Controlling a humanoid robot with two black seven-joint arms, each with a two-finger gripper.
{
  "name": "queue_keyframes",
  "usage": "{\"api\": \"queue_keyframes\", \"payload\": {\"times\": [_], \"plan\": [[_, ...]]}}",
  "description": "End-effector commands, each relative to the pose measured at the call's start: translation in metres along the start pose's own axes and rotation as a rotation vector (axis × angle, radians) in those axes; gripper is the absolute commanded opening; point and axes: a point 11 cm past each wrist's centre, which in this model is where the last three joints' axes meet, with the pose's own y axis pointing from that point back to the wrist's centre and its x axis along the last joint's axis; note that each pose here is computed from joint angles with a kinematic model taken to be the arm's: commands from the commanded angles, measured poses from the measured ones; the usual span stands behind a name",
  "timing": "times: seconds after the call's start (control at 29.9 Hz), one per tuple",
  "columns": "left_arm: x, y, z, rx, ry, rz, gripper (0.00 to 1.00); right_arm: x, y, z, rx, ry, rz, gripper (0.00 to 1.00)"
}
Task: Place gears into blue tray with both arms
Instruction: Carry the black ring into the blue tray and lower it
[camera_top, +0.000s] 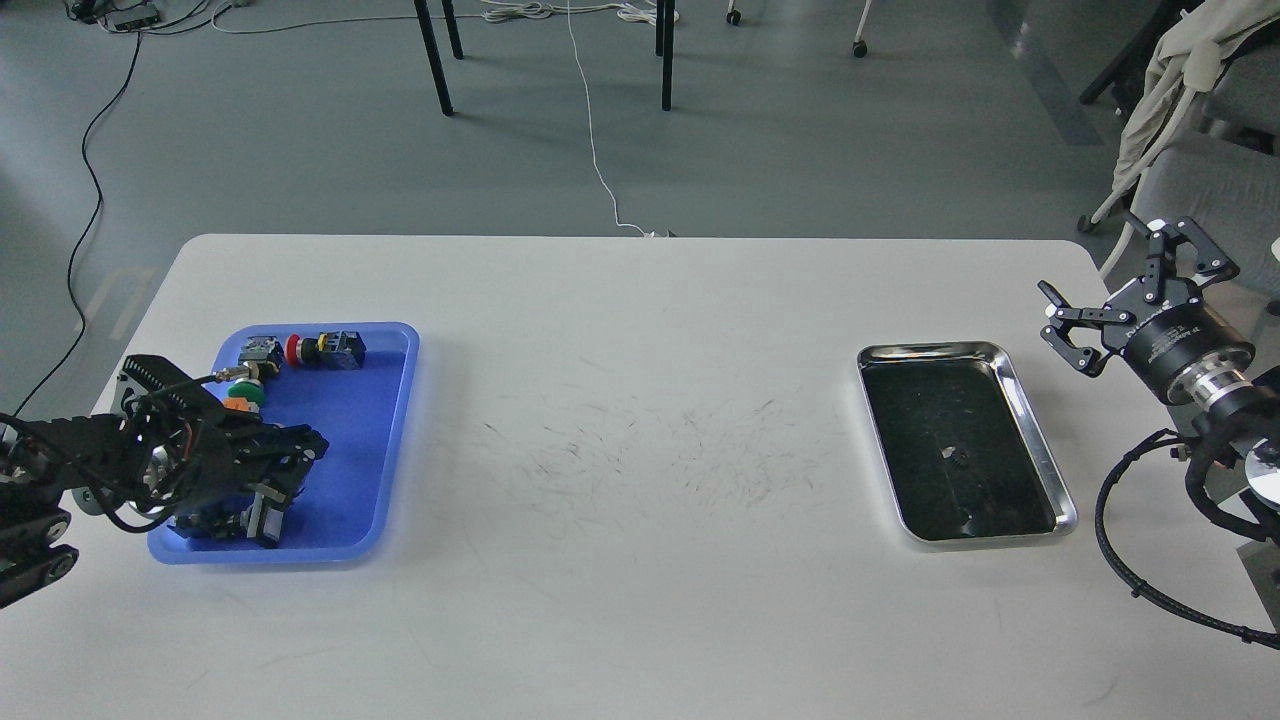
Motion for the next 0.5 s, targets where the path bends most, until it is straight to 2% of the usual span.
{"api": "queue_keyframes", "payload": {"times": [0.0, 0.17, 0.27, 0.47], "plan": [[-0.0027, -0.0070, 0.0006, 0.005, 0.004, -0.007, 0.31, 0.0001, 0.0000, 0.0001, 0.000, -0.001, 0.001, 0.97], [-0.0016, -0.0083, -0.0005, 0.011, 0.007, -0.003, 0.43, 0.0004, 0.0004, 0.0006, -0.001, -0.001, 0.001, 0.97], [-0.0003, -0.0083, -0.0009, 0.012, 0.010, 0.000, 0.55, 0.0004, 0.0004, 0.0006, -0.001, -0.001, 0.001, 0.97], [0.0050, -0.0080, -0.0024, 0.014, 0.012, 0.013, 0.69, 0.0010, 0.0005, 0.0006, -0.001, 0.000, 0.004, 0.97]]}}
